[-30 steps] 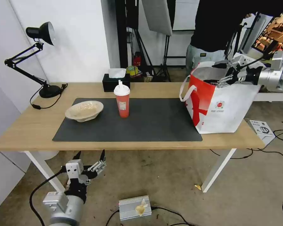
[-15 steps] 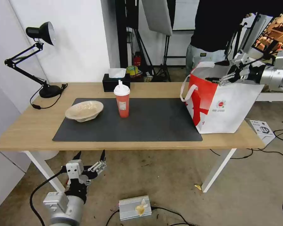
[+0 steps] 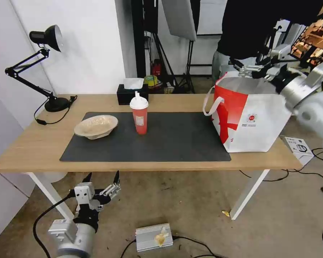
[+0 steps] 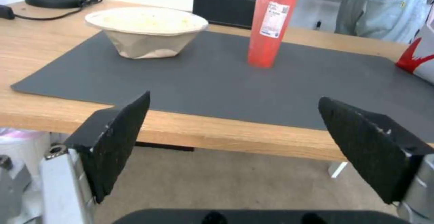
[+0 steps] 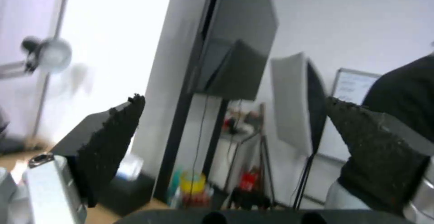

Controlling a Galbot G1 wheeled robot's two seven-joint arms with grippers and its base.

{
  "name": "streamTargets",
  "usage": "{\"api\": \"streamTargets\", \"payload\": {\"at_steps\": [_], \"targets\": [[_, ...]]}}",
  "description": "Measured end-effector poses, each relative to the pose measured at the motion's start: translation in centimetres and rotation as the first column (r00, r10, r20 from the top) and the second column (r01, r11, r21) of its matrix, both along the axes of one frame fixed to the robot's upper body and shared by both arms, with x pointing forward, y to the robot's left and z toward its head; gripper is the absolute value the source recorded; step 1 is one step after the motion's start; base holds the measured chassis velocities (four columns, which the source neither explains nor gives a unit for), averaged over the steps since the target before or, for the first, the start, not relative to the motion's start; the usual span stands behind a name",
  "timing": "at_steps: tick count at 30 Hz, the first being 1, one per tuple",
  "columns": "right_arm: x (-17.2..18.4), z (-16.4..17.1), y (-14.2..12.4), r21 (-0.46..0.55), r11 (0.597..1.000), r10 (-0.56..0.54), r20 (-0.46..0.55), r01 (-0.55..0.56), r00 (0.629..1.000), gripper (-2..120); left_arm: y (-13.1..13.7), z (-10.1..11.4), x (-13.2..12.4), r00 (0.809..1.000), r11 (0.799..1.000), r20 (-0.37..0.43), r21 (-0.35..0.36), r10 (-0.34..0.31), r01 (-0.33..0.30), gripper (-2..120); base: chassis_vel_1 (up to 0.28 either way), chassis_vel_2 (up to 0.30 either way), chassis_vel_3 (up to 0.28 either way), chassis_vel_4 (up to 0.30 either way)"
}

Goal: Pick up the trash from the table and place it into the takeout bag.

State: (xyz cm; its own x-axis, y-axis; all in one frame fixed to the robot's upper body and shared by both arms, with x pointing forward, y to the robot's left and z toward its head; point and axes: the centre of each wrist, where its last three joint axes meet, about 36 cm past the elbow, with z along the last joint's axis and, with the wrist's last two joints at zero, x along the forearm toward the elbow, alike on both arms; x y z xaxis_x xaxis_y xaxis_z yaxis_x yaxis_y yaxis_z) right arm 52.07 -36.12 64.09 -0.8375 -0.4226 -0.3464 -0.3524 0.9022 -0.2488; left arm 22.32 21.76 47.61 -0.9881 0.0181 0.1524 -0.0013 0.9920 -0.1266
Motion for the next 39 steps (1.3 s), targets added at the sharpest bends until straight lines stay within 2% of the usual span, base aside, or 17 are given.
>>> {"api": "streamTargets", "payload": {"at_steps": [4, 5, 7, 8, 11, 12, 14, 16, 19, 21, 30, 36, 39], "targets": [[-2.5, -2.1, 5.0, 0.125, 0.990, -0.079, 0.081, 0.068, 0.994, 100, 0.0, 0.3, -0.1, 1.000, 1.000, 0.008, -0.005, 0.012, -0.012, 100, 0.000, 0.000, 0.000, 0.000], [-2.5, -2.1, 5.0, 0.125, 0.990, -0.079, 0.081, 0.068, 0.994, 100, 0.0, 0.3, -0.1, 1.000, 1.000, 0.008, -0.005, 0.012, -0.012, 100, 0.000, 0.000, 0.000, 0.000], [-3.8, -3.2, 7.6, 0.205, 0.973, -0.131, 0.095, 0.110, 0.987, 100, 0.0, 0.4, -0.2, 1.000, 1.000, 0.012, -0.007, 0.018, -0.018, 100, 0.000, 0.000, 0.000, 0.000], [-3.8, -3.2, 7.6, 0.205, 0.973, -0.131, 0.095, 0.110, 0.987, 100, 0.0, 0.4, -0.2, 1.000, 1.000, 0.012, -0.007, 0.018, -0.018, 100, 0.000, 0.000, 0.000, 0.000], [-7.1, -5.5, 10.7, 0.274, 0.950, -0.171, 0.062, 0.148, 0.983, 100, 0.0, 0.5, -0.4, 1.000, 1.000, 0.013, -0.006, 0.024, -0.024, 100, 0.000, 0.000, 0.000, 0.000], [-7.1, -5.5, 10.7, 0.274, 0.950, -0.171, 0.062, 0.148, 0.983, 100, 0.0, 0.5, -0.4, 1.000, 1.000, 0.013, -0.006, 0.024, -0.024, 100, 0.000, 0.000, 0.000, 0.000], [-10.0, -7.2, 12.0, 0.284, 0.947, -0.164, 0.034, 0.148, 0.986, 100, 0.0, 0.5, -0.5, 0.999, 1.000, 0.018, -0.002, 0.030, -0.030, 100, 0.000, 0.000, 0.000, 0.000], [-11.1, -7.7, 12.5, 0.287, 0.946, -0.162, 0.025, 0.148, 0.986, 100, 0.0, 0.5, -0.5, 0.999, 0.999, 0.021, -0.002, 0.032, -0.032, 100, 0.000, 0.000, 0.000, 0.000], [-14.5, -9.5, 13.7, 0.293, 0.944, -0.157, -0.010, 0.153, 0.988, 100, 0.0, 0.5, -0.7, 0.999, 0.999, 0.022, -0.002, 0.036, -0.036, 100, 0.000, 0.000, 0.000, 0.000], [-15.2, -10.0, 14.0, 0.294, 0.943, -0.160, -0.018, 0.159, 0.987, 100, 0.0, 0.6, -0.7, 0.999, 0.999, 0.022, -0.002, 0.037, -0.036, 100, 0.000, 0.000, 0.000, 0.000], [-21.8, -16.5, 16.3, 0.259, 0.941, -0.197, -0.108, 0.219, 0.974, 100, 0.1, 0.8, -0.9, 0.999, 0.999, 0.024, -0.004, 0.040, -0.040, 100, 0.000, 0.000, 0.000, 0.000], [-23.8, -18.0, 16.7, 0.226, 0.942, -0.220, -0.138, 0.247, 0.966, 100, 0.1, 0.9, -0.9, 0.999, 0.999, 0.025, -0.004, 0.039, -0.039, 100, 0.000, 0.000, 0.000, 0.000], [-25.4, -18.6, 17.0, 0.210, 0.940, -0.233, -0.184, 0.270, 0.955, 100, 0.1, 0.9, -0.9, 0.999, 0.999, 0.026, -0.001, 0.036, -0.036, 100, 0.000, 0.000, 0.000, 0.000]]}}
